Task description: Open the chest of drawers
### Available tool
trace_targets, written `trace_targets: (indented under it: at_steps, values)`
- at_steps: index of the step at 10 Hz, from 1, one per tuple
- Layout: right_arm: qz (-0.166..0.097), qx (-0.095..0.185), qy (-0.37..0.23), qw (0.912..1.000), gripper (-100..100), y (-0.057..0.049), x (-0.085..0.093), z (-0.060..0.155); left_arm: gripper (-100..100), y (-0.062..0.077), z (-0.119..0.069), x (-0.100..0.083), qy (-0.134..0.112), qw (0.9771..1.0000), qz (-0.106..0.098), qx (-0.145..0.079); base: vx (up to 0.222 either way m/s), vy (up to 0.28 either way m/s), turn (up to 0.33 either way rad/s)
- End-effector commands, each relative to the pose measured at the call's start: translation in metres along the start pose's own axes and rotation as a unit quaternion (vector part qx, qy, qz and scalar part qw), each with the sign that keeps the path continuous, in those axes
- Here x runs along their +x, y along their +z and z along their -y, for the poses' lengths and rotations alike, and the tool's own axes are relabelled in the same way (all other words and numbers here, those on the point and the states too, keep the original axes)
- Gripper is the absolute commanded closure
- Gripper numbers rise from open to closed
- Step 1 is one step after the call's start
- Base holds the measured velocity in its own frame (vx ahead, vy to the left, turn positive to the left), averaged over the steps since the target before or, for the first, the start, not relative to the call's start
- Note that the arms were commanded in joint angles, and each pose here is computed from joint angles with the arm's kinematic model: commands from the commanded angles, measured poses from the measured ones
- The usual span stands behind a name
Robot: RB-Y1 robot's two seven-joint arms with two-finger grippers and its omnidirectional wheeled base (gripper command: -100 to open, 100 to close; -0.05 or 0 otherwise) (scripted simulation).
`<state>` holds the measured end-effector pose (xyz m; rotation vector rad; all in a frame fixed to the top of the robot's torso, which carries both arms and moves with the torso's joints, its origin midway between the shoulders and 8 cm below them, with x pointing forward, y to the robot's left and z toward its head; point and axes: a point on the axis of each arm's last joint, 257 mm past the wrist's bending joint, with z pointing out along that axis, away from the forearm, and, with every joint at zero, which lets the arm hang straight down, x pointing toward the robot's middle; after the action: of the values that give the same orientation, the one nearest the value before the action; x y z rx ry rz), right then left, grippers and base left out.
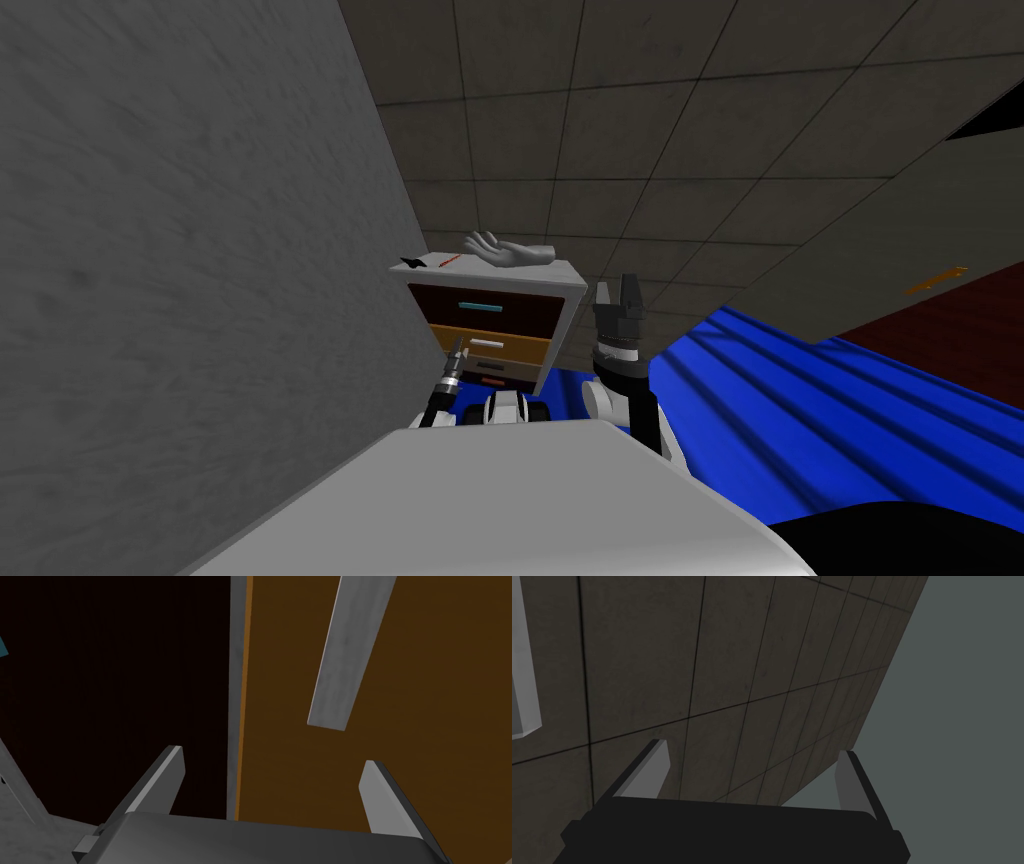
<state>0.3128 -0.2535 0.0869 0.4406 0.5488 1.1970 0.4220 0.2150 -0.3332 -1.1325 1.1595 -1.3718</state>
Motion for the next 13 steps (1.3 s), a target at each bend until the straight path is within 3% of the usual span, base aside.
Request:
trace_targets:
  at_steps: [1,4,5,8,9,10,11,12,13]
  values:
    - [0.000,0.000,0.000,1.0000,0,0.000,0.000,0.000,-100,-0.004,-0.016,0.003,-0.006,0.9999,-0.002,-0.012,0.005,0.006,-0.028]
    - [0.000,0.000,0.000,1.0000,0,0.000,0.000,0.000,-100,-0.007,-0.036,0.021,-0.025,0.9992,-0.003,-0.029,0.008,0.010,-0.045]
    - [0.000,0.000,0.000,1.0000,0,0.000,0.000,0.000,-100,-0.008,-0.037,0.021,-0.025,0.9992,-0.003,-0.030,0.006,0.006,-0.008]
    - [0.000,0.000,0.000,1.0000,0,0.000,0.000,0.000,-100,-0.007,-0.046,0.044,-0.050,0.9981,-0.001,-0.036,0.004,0.005,-0.020]
    - [0.000,0.000,0.000,1.0000,0,0.000,0.000,0.000,-100,-0.007,-0.043,0.038,-0.045,0.9984,-0.001,-0.035,0.000,0.000,0.000]
    - [0.000,0.000,0.000,1.0000,0,0.000,0.000,0.000,-100,0.004,-0.040,0.041,-0.046,0.9983,-0.002,-0.035,0.044,-0.006,0.008]
    - [0.000,0.000,0.000,1.0000,0,0.000,0.000,0.000,-100,-0.001,-0.040,0.039,-0.046,0.9984,-0.002,-0.034,0.029,-0.004,0.001]
    - [0.000,0.000,0.000,1.0000,0,0.000,0.000,0.000,100,0.000,-0.040,0.039,-0.046,0.9983,-0.002,-0.035,0.000,0.000,0.000]
    - [0.000,0.000,0.000,1.0000,0,0.000,0.000,0.000,100,0.001,-0.038,0.041,-0.046,0.9983,-0.004,-0.034,-0.100,0.002,0.037]
